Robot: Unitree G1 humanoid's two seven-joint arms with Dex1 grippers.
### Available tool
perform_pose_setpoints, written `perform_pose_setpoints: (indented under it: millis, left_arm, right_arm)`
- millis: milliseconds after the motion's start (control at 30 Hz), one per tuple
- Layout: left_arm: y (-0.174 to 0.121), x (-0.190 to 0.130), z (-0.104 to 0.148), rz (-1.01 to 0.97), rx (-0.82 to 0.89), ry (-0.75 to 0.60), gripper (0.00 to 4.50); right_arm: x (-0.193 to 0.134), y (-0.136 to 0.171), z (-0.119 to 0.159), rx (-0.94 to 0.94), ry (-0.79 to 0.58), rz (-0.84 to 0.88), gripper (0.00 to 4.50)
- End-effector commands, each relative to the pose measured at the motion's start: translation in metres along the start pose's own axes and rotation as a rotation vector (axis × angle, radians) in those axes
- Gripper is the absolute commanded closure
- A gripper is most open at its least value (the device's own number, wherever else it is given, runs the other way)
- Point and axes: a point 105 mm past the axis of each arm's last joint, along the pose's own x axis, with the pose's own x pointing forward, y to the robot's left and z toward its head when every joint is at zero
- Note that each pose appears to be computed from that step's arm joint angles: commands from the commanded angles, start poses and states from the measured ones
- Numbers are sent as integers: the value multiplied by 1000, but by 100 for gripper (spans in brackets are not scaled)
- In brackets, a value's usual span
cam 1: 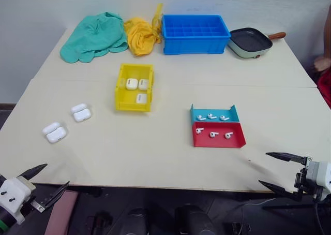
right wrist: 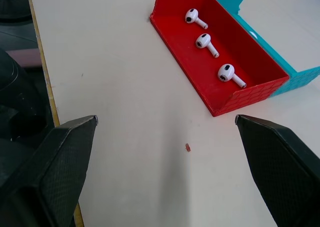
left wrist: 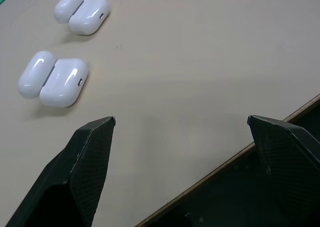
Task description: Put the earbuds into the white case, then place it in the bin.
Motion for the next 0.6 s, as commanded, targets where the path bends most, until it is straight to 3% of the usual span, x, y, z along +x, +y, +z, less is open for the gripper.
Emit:
perform_pose_setpoints:
  millis: [33, 133, 333, 500, 600]
  left_arm:
    - [8, -1, 11, 47, 35, -24, 4]
    - [14, -2, 19, 104, 3, -70, 4]
    - [25, -27, 26, 300, -292, -176, 4]
    - [36, -72, -22, 739, -591, -52, 4]
    - [33, -88, -43, 913, -714, 46, 4]
  right_arm:
    - [3, -4, 3, -21, -15, -7, 0]
    - [15, -10, 10, -16, -74, -20, 0]
    - [49, -20, 54, -37, -376, -17, 0]
    - [77, -10, 90, -72, -618, 36, 0]
    - [88, -1, 97, -92, -674, 81, 0]
